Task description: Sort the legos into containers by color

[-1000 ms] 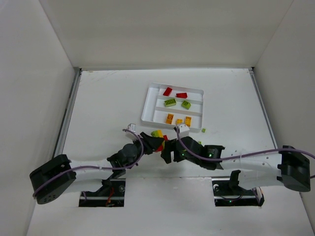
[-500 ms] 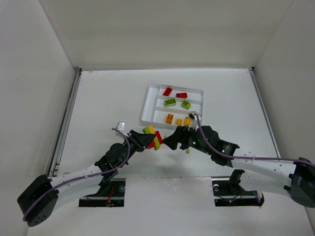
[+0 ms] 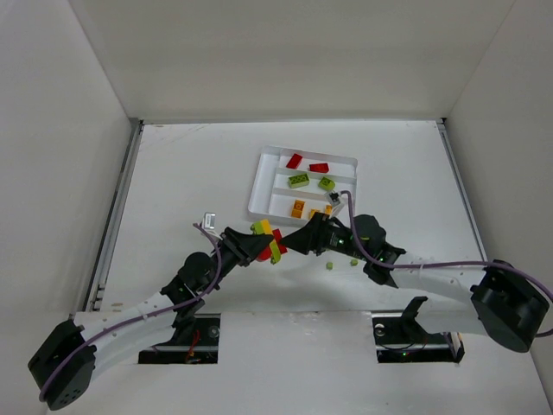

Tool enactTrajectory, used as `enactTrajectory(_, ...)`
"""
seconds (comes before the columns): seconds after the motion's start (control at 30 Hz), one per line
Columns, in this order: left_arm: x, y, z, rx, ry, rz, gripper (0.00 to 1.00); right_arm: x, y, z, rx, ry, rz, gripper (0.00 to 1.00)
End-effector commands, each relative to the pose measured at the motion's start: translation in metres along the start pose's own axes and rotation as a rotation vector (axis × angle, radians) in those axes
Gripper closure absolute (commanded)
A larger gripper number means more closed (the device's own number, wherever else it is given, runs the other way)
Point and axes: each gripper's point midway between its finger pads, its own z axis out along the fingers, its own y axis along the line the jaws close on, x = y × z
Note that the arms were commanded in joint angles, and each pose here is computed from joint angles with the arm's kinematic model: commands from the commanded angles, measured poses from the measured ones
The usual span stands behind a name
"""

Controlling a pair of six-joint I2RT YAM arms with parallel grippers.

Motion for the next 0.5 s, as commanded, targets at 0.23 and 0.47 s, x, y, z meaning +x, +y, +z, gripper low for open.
enactTrajectory(0.23,-0.008,-0.038,-0.004,0.154,-0.013,-0.092,0.85,-0.002,0.027,0.007,-0.165,-0.005,0.012,0.3)
enactTrajectory(0.47,-0.009,-0.037,-0.008,0.175,-0.021,-0.126,0.85,0.004,0.029,0.008,-0.213,0.01,0.058,0.43)
